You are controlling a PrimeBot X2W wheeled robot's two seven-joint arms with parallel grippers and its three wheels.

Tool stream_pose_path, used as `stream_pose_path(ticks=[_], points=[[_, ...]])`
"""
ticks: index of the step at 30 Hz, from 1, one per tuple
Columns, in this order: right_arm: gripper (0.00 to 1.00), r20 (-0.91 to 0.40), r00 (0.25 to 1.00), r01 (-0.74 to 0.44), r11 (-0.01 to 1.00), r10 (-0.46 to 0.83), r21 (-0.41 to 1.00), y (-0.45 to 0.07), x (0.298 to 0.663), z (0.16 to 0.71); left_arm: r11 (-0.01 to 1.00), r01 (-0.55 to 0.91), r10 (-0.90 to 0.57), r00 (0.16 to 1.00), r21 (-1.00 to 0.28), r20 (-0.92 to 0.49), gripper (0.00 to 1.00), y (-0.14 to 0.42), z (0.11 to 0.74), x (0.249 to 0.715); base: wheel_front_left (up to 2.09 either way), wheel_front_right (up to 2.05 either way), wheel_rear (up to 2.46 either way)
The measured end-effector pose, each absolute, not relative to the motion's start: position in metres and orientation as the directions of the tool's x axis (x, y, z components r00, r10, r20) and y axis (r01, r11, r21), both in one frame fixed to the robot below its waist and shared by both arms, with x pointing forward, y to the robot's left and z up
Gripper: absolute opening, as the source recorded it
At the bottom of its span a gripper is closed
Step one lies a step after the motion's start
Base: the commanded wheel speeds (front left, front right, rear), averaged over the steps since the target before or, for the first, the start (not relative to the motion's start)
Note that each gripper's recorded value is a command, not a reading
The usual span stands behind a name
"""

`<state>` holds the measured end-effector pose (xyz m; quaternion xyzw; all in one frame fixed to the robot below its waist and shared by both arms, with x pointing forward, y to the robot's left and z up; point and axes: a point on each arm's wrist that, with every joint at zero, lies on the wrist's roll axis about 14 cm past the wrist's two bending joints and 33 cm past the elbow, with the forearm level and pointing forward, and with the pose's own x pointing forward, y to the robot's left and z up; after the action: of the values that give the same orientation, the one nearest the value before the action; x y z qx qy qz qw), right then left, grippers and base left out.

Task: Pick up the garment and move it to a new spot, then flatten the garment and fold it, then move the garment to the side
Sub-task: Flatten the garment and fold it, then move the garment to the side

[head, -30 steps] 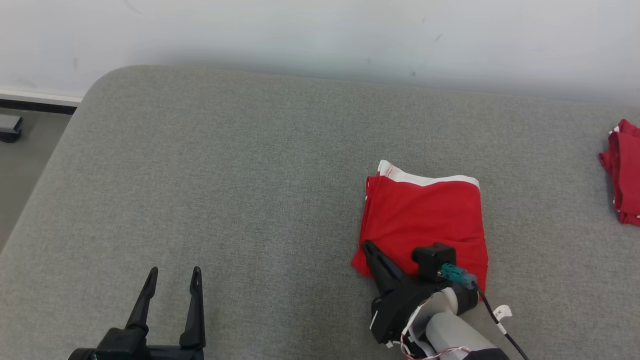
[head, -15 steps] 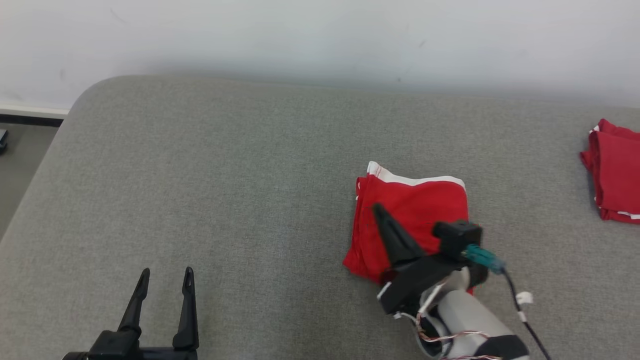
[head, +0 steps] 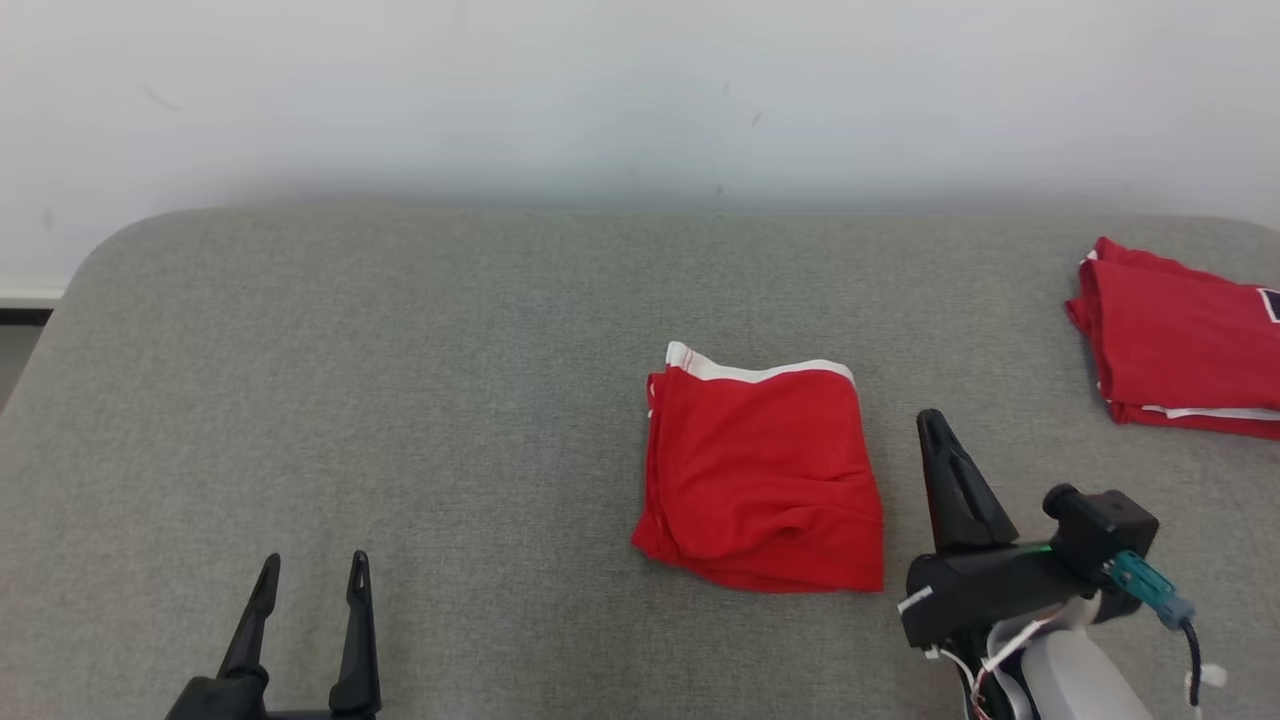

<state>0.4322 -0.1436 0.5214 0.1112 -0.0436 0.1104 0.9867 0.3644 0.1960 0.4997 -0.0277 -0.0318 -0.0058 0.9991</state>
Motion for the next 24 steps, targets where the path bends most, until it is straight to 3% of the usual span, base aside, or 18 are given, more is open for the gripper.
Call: stream_pose_path(ticks=[5, 7, 8, 9, 16, 24], points=[[0.0, 0.108, 0.985, -0.154, 0.968, 0.135, 0.2, -0.172, 0.411, 0.518, 0.998, 0.034, -0.031, 0.997, -0.051, 0.072, 1.0, 0.19, 0.502, 0.367, 0.0, 0.0, 0.0], [0.46, 0.105, 0.987, -0.142, 0.97, 0.123, 0.197, -0.176, 0.406, 0.517, 0.998, 0.039, -0.036, 0.997, -0.05, 0.074, 1.0, 0.189, 0.503, 0.367, 0.0, 0.0, 0.0], [0.85, 0.102, 0.988, -0.133, 0.972, 0.115, 0.192, -0.179, 0.401, 0.516, 0.998, 0.044, -0.041, 0.996, -0.047, 0.076, 1.0, 0.187, 0.504, 0.367, 0.0, 0.0, 0.0], [1.0, 0.1, 0.989, -0.125, 0.974, 0.108, 0.188, -0.181, 0.397, 0.515, 0.998, 0.047, -0.044, 0.996, -0.046, 0.078, 1.0, 0.186, 0.504, 0.367, 0.0, 0.0, 0.0], [1.0, 0.062, 0.997, -0.05, 0.976, 0.038, 0.212, -0.193, 0.362, 0.498, 0.998, 0.052, -0.048, 0.995, -0.043, 0.088, 1.0, 0.185, 0.507, 0.358, 0.0, 0.0, 0.0], [1.0, 0.06, 0.997, -0.052, 0.983, 0.041, 0.178, -0.192, 0.351, 0.497, 0.999, 0.039, -0.036, 0.997, -0.034, 0.074, 1.0, 0.189, 0.503, 0.349, 0.0, 0.0, 0.0]])
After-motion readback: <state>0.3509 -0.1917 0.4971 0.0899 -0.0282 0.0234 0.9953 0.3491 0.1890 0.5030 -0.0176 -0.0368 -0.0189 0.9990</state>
